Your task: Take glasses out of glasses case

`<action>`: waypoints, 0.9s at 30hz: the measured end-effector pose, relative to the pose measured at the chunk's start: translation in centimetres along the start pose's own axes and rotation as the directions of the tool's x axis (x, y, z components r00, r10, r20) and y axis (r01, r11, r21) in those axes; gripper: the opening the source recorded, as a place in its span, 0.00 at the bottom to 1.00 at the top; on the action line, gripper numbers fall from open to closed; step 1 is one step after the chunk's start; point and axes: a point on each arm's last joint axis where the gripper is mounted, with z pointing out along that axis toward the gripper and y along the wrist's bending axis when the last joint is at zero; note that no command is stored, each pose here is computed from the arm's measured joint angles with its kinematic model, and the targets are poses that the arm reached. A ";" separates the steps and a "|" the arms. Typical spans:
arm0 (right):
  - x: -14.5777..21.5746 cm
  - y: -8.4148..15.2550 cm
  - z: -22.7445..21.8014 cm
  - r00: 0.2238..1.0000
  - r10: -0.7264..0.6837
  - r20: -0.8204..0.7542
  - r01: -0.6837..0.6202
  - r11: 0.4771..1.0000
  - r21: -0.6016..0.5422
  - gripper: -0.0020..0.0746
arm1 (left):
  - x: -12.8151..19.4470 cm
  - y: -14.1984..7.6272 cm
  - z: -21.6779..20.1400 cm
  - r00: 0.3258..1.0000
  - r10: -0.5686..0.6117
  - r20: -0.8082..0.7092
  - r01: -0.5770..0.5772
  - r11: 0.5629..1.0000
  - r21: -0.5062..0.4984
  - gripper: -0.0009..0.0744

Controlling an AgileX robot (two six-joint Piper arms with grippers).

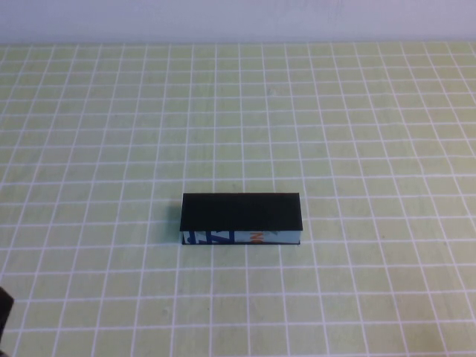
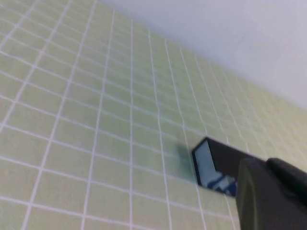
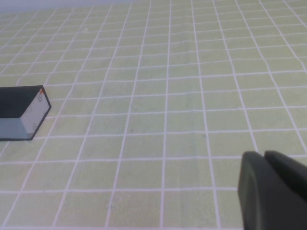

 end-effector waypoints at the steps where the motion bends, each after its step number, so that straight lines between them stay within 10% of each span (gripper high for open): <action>1: 0.0 0.0 0.0 1.000 0.000 0.000 0.000 1.000 0.000 0.00 | -0.7 -0.7 0.1 0.998 0.022 -0.056 -0.022 1.000 0.001 0.01; 13: 0.0 0.0 0.0 1.000 0.000 0.002 0.000 1.000 0.000 0.00 | -7.5 -6.4 9.0 0.705 0.374 -0.603 -0.278 0.927 0.250 0.01; 27: 0.0 0.0 0.0 1.000 0.000 0.002 0.000 1.000 0.000 0.00 | -8.0 -8.9 25.1 0.603 0.548 -0.581 -0.321 0.832 0.452 0.01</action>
